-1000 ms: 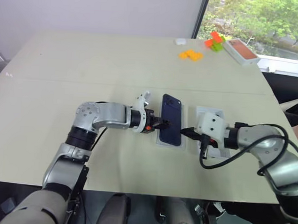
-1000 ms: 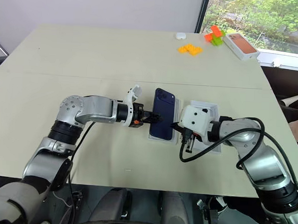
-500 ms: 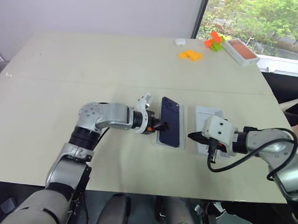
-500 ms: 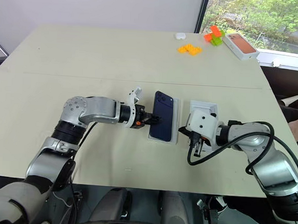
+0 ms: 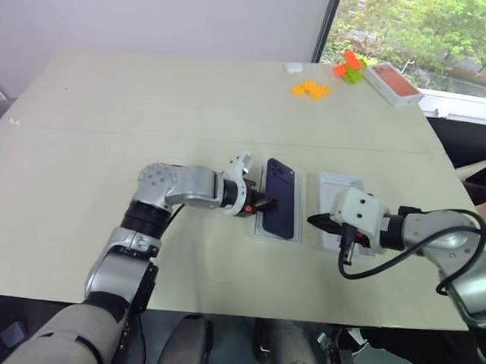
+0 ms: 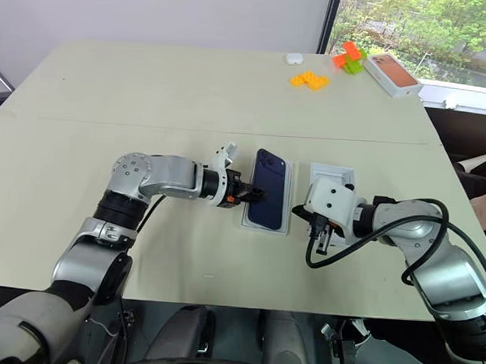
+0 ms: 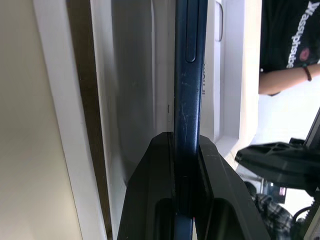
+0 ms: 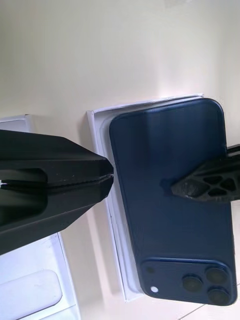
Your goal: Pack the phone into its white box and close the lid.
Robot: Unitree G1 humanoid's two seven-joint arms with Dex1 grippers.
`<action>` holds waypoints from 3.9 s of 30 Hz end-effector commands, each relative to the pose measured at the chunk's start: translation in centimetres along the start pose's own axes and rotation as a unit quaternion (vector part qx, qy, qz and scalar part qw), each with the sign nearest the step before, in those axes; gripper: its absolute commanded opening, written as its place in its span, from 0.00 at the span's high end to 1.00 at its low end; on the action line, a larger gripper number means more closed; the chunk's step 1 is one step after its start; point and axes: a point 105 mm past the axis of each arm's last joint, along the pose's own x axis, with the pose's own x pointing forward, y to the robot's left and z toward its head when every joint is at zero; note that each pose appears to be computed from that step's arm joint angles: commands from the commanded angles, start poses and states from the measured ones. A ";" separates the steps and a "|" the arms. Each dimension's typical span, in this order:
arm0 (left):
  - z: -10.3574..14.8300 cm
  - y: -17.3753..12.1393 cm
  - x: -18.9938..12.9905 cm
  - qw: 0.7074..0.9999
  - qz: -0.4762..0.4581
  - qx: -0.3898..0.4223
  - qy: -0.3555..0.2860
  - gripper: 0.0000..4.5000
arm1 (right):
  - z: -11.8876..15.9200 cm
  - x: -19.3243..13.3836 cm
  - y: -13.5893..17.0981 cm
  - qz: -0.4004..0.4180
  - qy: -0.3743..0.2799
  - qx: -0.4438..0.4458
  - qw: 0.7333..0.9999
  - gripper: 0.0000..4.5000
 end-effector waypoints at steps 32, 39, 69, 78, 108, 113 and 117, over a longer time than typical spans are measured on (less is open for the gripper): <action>2.6 0.1 -7.2 0.996 -0.023 0.061 -0.064 0.40 | 1.4 0.1 0.0 0.001 -0.021 -0.025 0.999 1.00; 1.7 4.0 -7.6 0.988 0.087 0.106 -0.069 0.40 | 1.6 0.2 -0.2 0.000 -0.025 -0.028 0.999 1.00; 2.0 7.0 -8.9 0.899 0.155 0.373 -0.170 0.99 | 6.3 9.0 -0.9 -0.060 -0.062 -0.014 0.996 1.00; 1.1 7.4 -10.4 0.892 0.155 0.386 -0.178 0.99 | 5.6 11.0 -0.2 -0.049 -0.037 -0.008 0.998 1.00; -1.3 6.4 -11.6 0.850 0.081 0.488 -0.178 0.99 | 5.3 9.8 -0.7 -0.061 -0.035 0.013 0.997 1.00; -1.3 6.4 -11.6 0.850 0.081 0.489 -0.178 0.99 | 5.3 9.8 -0.7 -0.061 -0.035 0.013 0.997 1.00; -1.3 6.4 -11.6 0.850 0.081 0.489 -0.178 0.99 | 5.3 9.8 -0.7 -0.061 -0.035 0.013 0.997 1.00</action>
